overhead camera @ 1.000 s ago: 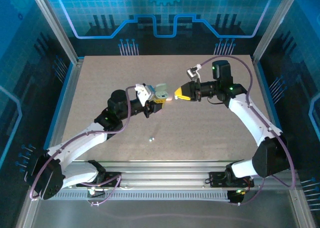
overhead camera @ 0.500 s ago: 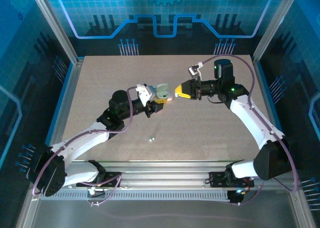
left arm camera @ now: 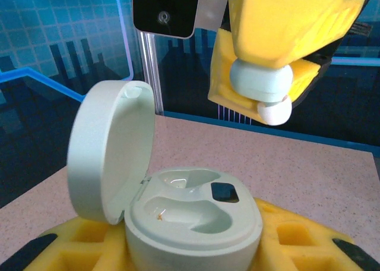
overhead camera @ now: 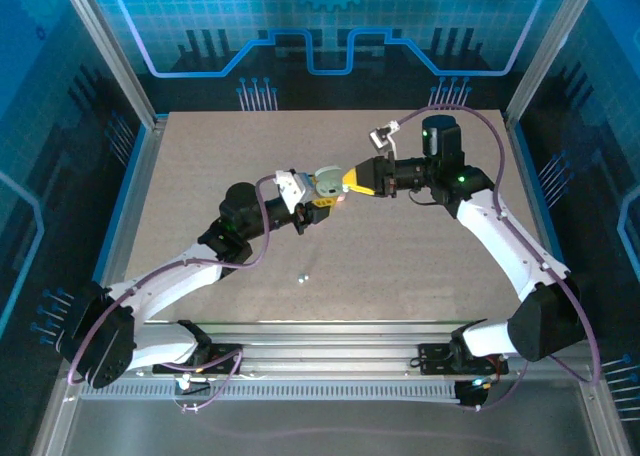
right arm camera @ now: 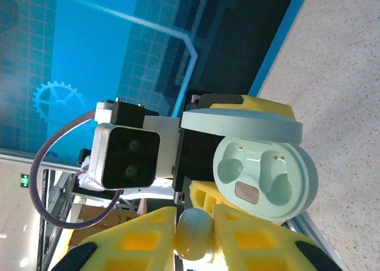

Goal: Insert wireless bluetooth earbuds into charging case

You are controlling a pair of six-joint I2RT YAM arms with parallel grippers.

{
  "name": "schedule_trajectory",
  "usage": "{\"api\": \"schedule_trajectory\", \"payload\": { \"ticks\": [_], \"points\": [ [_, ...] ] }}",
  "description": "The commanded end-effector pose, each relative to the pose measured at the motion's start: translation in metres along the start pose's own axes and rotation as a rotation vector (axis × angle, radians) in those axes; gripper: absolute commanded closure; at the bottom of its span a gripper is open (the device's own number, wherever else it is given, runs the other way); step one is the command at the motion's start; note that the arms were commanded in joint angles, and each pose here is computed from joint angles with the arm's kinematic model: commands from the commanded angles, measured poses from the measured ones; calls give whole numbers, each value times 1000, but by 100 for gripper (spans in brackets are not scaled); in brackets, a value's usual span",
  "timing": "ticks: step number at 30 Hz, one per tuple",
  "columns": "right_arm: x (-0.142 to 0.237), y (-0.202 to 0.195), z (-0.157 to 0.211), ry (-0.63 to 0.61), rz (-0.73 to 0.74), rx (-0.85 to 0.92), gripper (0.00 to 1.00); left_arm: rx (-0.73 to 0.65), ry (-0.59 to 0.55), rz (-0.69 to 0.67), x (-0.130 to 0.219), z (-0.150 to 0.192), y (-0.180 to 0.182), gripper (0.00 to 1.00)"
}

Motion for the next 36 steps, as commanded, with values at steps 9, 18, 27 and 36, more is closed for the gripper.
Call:
{"api": "schedule_trajectory", "payload": {
  "ticks": [9,18,27,36],
  "points": [
    [-7,16,-4,-38,34,66,79,-40,-48,44,-3,-1,-7,65],
    [-25,20,-4,-28,101,104,79,-23,-57,57,-9,1,-7,65],
    [-30,14,-2,-26,185,115,79,-4,-74,43,-9,-3,-6,65],
    [-37,9,-2,-22,211,114,79,-6,-79,37,-7,-4,-6,65]
  ]
}}
Point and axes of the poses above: each hand's point on the last joint's axis, 136 mm out from that joint toward the fingers, its own x axis back along the fingers, its own y axis along the line the jaws close on, z = x × y, the point moved 6 cm from there along x, back along the fingers, and after that the axes turned 3 degrees about x, right-handed, at the moved point
